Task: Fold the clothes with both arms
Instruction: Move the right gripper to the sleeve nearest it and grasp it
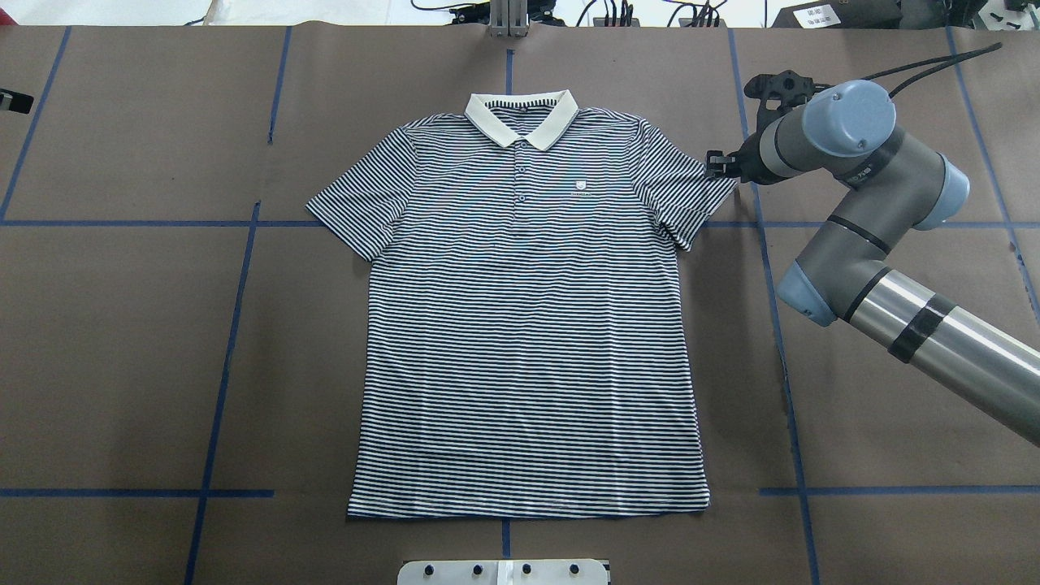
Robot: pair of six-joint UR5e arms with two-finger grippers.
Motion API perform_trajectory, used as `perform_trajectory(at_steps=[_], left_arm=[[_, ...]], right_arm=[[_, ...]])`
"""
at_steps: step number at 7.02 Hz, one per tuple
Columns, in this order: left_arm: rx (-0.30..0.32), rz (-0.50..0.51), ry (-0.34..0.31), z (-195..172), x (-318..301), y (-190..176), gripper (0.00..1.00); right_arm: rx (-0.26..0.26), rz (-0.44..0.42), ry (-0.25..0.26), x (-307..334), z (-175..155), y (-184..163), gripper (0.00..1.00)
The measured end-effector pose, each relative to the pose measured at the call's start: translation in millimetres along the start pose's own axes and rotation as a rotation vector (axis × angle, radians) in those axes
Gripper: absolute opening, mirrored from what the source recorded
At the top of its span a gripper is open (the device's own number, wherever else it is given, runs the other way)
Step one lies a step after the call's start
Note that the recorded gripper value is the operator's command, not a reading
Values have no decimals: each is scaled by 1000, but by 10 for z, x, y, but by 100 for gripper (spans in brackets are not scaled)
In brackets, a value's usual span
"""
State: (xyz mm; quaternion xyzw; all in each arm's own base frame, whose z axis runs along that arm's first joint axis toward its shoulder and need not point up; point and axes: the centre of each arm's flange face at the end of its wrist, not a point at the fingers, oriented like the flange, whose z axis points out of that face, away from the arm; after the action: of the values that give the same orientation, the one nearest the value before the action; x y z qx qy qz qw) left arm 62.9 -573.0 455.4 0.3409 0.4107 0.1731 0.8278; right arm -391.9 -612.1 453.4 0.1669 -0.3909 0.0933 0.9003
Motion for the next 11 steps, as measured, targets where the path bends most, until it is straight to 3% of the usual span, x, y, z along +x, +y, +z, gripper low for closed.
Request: perform_trajectory(at_steps=[2, 3, 4, 9, 11], left_arm=[[3, 4, 3, 17, 6, 6, 100], [3, 5, 4, 22, 8, 7, 100], [3, 6, 4, 22, 9, 8, 100], [5, 10, 4, 13, 14, 8, 100], [5, 11, 5, 14, 20, 12, 100]], right_arm=[[-13, -3, 10, 29, 69, 76, 51], [-16, -4, 12, 33, 88, 97, 15], [-18, -4, 13, 34, 101, 106, 0], [0, -5, -16, -230, -65, -34, 0], [17, 71, 15, -716, -263, -155, 0]])
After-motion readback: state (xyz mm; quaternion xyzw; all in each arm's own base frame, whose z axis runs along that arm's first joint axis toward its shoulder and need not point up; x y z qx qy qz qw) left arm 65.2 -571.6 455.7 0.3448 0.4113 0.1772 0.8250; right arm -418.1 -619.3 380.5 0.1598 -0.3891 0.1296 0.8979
